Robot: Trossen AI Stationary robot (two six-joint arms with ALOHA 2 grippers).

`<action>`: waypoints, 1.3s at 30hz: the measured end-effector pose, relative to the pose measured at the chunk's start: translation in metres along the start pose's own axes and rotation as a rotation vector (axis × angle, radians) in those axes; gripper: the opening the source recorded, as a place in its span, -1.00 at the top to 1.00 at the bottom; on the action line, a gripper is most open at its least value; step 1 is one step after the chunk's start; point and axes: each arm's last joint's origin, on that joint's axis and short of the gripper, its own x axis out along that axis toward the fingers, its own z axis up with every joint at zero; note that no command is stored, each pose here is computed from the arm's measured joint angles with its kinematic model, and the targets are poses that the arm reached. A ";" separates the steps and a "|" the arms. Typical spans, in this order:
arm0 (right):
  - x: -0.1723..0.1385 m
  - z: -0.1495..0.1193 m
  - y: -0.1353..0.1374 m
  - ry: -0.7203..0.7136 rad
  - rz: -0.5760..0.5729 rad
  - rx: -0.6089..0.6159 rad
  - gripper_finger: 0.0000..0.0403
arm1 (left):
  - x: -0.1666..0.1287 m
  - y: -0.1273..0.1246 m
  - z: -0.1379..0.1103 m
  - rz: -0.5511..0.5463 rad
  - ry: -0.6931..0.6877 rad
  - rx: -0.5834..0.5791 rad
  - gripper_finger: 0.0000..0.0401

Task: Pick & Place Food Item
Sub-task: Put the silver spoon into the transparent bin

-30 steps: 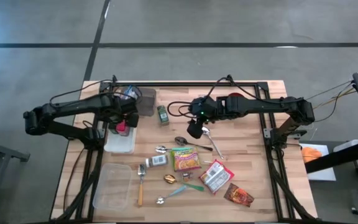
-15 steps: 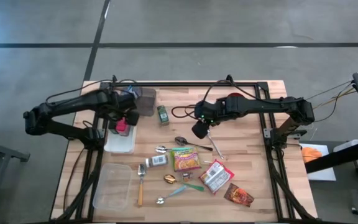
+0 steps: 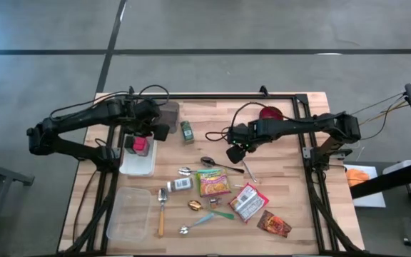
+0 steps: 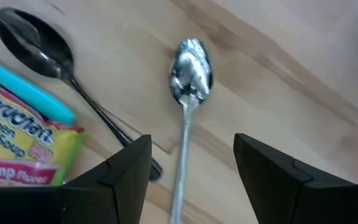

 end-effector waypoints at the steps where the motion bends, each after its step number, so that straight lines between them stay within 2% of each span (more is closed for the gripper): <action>1: 0.004 -0.001 -0.001 -0.003 0.005 0.008 -0.11 | 0.000 0.000 0.000 -0.008 0.001 0.000 -0.35; 8: 0.030 -0.010 -0.008 -0.012 0.017 0.079 -0.11 | 0.000 -0.002 0.001 -0.032 -0.006 0.040 -0.35; 12: 0.037 -0.012 -0.008 -0.034 0.047 0.067 -0.11 | 0.000 -0.003 0.001 -0.032 -0.007 0.059 -0.35; 20: 0.042 -0.015 -0.009 -0.078 0.015 0.000 -0.11 | 0.000 -0.003 0.001 -0.054 0.011 0.185 -0.35; 30: 0.043 -0.022 -0.008 -0.063 0.007 0.008 -0.11 | 0.001 -0.004 0.001 -0.067 0.019 0.176 -0.35; 34: 0.045 -0.027 -0.008 -0.060 0.000 0.019 -0.11 | 0.002 -0.007 0.001 -0.117 0.027 0.199 -0.35; 39: 0.046 -0.027 -0.008 -0.062 0.001 0.025 -0.11 | 0.002 -0.015 0.005 -0.238 0.012 0.238 -0.35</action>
